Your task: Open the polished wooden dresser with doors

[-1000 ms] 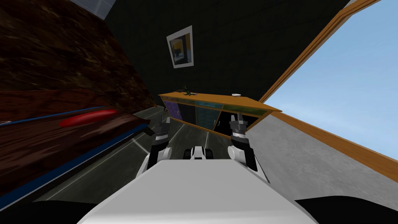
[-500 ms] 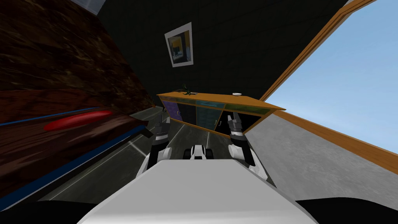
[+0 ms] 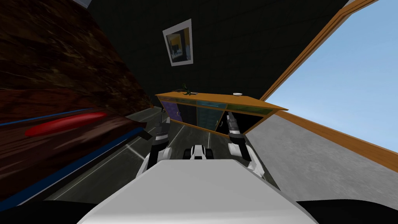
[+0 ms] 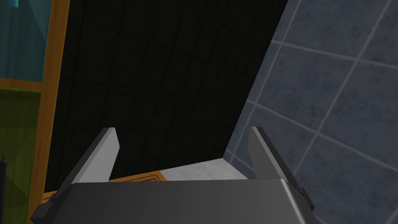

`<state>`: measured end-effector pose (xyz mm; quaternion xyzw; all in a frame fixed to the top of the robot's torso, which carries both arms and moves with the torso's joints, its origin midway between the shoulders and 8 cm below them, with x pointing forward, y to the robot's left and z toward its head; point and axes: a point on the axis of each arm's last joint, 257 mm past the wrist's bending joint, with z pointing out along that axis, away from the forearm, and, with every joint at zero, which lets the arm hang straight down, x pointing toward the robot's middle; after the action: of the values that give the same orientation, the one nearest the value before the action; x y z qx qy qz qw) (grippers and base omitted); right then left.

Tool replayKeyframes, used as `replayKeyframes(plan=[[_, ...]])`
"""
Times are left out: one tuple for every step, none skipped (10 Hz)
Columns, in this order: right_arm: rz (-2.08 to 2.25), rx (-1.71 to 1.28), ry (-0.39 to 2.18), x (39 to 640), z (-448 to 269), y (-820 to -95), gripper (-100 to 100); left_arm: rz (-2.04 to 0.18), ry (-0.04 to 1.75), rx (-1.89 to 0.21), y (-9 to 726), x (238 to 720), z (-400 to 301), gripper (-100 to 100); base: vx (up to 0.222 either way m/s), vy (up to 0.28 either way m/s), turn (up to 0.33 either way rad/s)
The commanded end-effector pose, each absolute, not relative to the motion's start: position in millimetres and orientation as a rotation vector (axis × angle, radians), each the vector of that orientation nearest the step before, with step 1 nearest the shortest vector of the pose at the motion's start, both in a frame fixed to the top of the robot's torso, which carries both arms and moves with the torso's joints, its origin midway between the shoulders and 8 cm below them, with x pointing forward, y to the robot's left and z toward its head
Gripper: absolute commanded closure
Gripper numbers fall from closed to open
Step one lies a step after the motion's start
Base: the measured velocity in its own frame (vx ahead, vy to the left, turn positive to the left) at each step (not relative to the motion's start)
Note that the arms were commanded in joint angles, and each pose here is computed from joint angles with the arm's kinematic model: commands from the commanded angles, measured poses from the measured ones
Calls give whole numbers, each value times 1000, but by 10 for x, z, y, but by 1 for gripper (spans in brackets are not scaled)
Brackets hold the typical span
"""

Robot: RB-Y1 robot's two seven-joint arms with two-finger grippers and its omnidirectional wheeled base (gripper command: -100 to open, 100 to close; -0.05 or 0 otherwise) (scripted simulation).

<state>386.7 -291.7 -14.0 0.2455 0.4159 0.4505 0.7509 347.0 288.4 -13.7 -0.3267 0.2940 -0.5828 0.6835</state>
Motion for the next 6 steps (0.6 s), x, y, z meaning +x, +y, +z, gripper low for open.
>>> replayKeyframes(plan=[[870, 472, 965, 3970, -213, -2908, -100, -1307, 659, -732, 2884, 3470, -137, 0, 61, 91, -53], [858, 461, 971, 3973, -218, -2896, -100, -1306, 659, -732, 2884, 3470, -137, 0, 44, 77, -38], [788, 425, 1001, 4041, -265, -2908, -100, -1307, 659, -732, 2884, 3470, -137, 0, 40, 84, -73], [775, 413, 1008, 4045, -272, -2896, -100, -1306, 659, -732, 2884, 3470, -137, 0, 47, 74, -32], [704, 377, 1035, 4115, -318, -2913, -100, -1307, 659, -732, 2884, 3470, -137, 0, 66, 94, -56], [688, 363, 1043, 4118, -326, -2900, -100, -1306, 659, -732, 2884, 3470, -137, 0, 46, 77, -35]])
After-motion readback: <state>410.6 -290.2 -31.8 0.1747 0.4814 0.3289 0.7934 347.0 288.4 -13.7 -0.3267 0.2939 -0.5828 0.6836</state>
